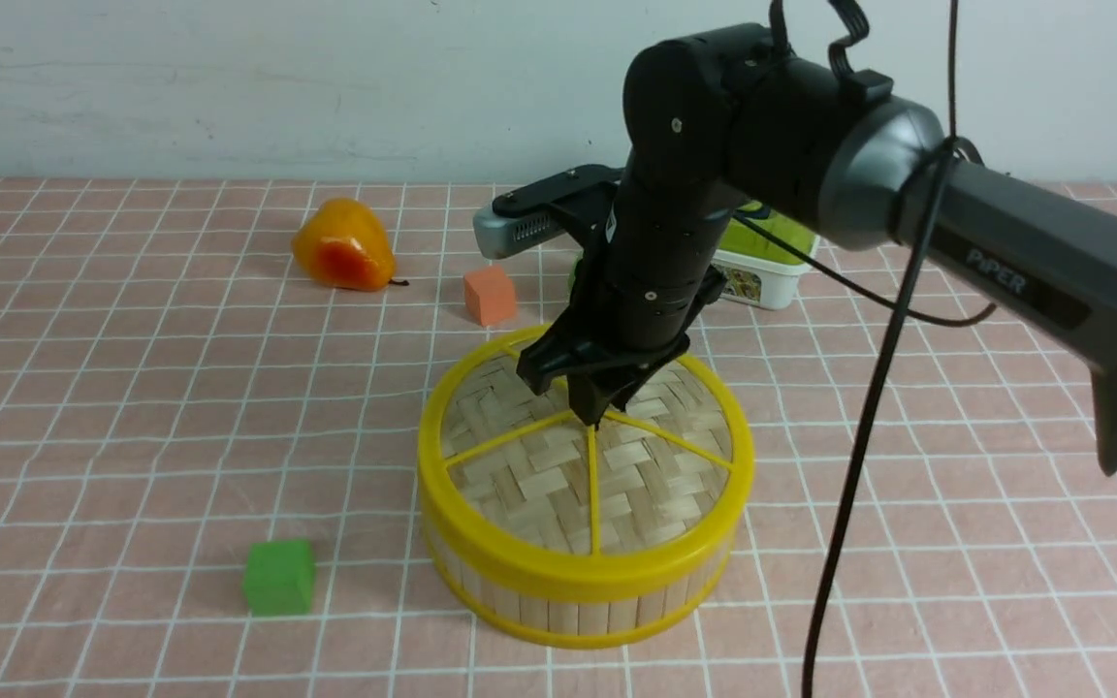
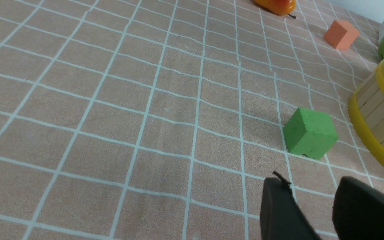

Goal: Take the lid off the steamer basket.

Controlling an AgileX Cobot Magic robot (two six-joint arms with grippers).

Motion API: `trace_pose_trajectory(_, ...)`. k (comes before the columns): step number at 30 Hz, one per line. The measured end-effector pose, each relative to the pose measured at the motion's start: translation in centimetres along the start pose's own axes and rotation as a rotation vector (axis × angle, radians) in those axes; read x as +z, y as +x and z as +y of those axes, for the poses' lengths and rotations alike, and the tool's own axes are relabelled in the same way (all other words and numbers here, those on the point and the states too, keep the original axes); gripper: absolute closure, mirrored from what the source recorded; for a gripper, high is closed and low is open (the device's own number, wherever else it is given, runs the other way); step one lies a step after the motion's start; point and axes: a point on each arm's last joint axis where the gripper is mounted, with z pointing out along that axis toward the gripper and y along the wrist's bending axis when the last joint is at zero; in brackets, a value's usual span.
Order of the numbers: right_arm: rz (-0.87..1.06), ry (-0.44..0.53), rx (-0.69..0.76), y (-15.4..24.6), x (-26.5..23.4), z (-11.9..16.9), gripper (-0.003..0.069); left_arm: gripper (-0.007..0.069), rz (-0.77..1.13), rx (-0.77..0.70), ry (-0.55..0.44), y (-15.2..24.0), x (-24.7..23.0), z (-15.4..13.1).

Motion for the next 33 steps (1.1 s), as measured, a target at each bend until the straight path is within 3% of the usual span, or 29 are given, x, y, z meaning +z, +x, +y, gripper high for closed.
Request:
trace_pose_trajectory(2, 0.000, -0.003, -0.008, 0.0, 0.0, 0.0, 0.0576, 0.0386, 0.000, 0.000, 0.000, 0.0, 0.0, 0.0)
trace_pose_trajectory(8, -0.025, 0.011, -0.053, 0.0, -1.3, 0.1, 0.0582, 0.0386, 0.000, 0.000, 0.000, 0.0, 0.0, 0.0)
trace_pose_trajectory(15, -0.209, 0.128, -0.102, 0.9, -10.9, -0.1, 0.0582, 0.0386, 0.000, 0.000, 0.000, 0.0, 0.0, 0.0)
trace_pose_trajectory(19, -0.298, 0.170, -0.053, 2.1, -15.5, -2.2, 0.0582, 0.0386, 0.000, 0.000, 0.000, 0.0, 0.0, 0.0)
trace_pose_trajectory(22, -0.327, 0.200, 0.042, 3.4, -17.7, -5.3, 0.0582, 0.0386, 0.000, 0.000, 0.000, 0.0, 0.0, 0.0)
trace_pose_trajectory(26, -0.237, 0.224, 0.157, 5.7, -16.3, -9.4, 0.0582, 0.0386, 0.000, 0.000, 0.000, 0.0, 0.0, 0.0)
trace_pose_trajectory(33, 0.031, 0.194, 0.283, 10.4, -9.7, -13.1, 0.0582, 0.0386, 0.000, 0.000, 0.000, 0.0, 0.0, 0.0)
